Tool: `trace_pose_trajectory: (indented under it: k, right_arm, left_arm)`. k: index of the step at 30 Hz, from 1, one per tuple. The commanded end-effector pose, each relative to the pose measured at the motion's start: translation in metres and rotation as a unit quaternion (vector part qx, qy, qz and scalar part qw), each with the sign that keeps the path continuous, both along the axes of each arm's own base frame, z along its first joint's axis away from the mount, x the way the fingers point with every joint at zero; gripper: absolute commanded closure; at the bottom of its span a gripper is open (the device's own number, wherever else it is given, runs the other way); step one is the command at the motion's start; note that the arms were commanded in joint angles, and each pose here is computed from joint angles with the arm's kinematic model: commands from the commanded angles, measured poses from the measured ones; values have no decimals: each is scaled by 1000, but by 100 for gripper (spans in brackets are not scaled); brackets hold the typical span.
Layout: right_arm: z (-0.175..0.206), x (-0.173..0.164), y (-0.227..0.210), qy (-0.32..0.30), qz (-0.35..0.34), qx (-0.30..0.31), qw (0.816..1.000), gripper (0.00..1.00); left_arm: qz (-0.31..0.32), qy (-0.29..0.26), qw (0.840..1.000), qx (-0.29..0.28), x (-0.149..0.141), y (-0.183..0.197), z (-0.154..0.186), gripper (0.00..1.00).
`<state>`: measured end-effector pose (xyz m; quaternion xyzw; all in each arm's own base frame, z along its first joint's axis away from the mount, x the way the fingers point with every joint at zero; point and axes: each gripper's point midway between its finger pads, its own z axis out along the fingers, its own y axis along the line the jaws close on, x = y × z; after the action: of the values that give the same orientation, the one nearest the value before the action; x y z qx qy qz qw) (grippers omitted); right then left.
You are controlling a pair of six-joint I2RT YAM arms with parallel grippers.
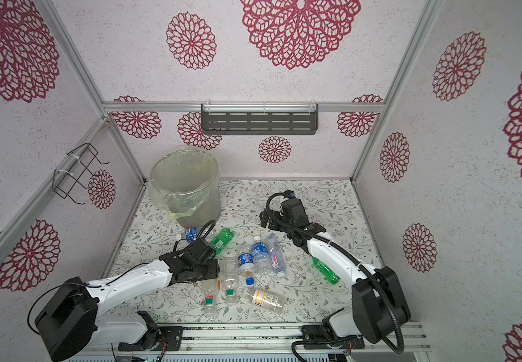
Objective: Throw the plastic bottles in the bin
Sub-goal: Pick up the plastic bottle from the bottom-center of the table.
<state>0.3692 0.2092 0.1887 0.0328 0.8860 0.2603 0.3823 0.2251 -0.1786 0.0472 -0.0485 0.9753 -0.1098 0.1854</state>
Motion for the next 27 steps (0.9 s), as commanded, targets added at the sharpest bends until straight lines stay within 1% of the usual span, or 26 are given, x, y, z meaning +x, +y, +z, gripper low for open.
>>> trace_pose_trajectory:
  k: [1, 12, 20, 27]
  right_arm:
    - [10, -1, -5, -9, -10, 10, 1000, 1]
    - [7, 0, -7, -6, -16, 9, 1000, 1]
    - [5, -2, -10, -4, -18, 8, 1000, 1]
    - [0, -3, -11, 2, -21, 9, 1000, 1]
  left_arm:
    - [2, -17, 1000, 9, 1, 4, 9, 37]
    - [2, -73, 997, -18, 16, -1, 55, 37]
    - [10, -105, 994, -33, 27, 0, 77, 37]
    - [9, -139, 989, -51, 43, -2, 101, 38]
